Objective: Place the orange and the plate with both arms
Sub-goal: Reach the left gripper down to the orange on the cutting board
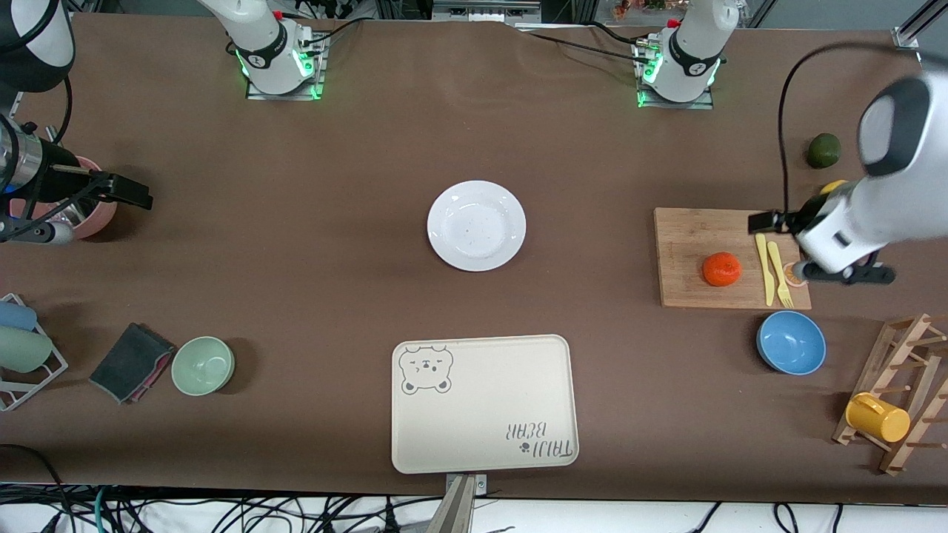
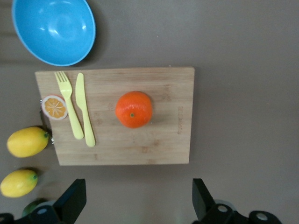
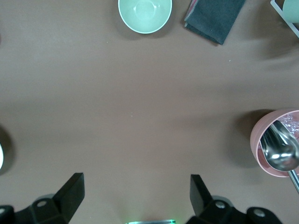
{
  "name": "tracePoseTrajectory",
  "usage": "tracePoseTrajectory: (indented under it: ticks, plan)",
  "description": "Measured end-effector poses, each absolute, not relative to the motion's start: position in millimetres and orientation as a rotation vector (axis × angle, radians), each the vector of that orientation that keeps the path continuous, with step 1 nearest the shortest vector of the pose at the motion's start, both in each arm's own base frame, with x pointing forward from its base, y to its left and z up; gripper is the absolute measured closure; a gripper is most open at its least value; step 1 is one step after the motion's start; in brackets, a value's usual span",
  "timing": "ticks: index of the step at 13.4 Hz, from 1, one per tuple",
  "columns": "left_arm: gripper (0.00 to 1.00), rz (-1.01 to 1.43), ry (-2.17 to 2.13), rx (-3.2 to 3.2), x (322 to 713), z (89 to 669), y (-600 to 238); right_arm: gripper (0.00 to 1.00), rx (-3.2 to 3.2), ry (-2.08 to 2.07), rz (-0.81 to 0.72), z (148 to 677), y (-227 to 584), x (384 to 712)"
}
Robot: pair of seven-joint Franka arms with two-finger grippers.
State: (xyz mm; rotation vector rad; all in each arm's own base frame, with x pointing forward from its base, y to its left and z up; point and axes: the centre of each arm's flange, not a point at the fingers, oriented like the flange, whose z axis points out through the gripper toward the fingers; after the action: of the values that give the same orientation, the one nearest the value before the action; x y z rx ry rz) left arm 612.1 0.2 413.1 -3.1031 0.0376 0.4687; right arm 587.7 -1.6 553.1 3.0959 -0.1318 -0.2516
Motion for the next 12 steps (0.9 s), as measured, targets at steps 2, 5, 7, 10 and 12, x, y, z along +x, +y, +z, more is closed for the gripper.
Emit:
tracePoseTrajectory:
  ticks: [2, 5, 7, 10, 12]
  plan:
    - [0.00, 0.482, 0.022, -3.105, 625, 369, 7, 0.00, 3.096, -0.132, -0.252, 553, -2, 588]
    - [0.00, 0.421, 0.014, -3.120, 630, 318, 22, 0.00, 3.096, -0.132, -0.252, 553, -2, 588]
    - [0.00, 0.374, 0.027, -3.129, 621, 285, 26, 0.00, 3.096, -0.132, -0.252, 553, -2, 588]
    - [0.00, 0.302, 0.033, -3.137, 605, 250, 28, 0.00, 3.096, -0.132, -0.252, 553, -2, 588]
    - [0.00, 0.248, 0.044, -3.141, 596, 234, 25, 0.00, 3.096, -0.132, -0.252, 553, -2, 588]
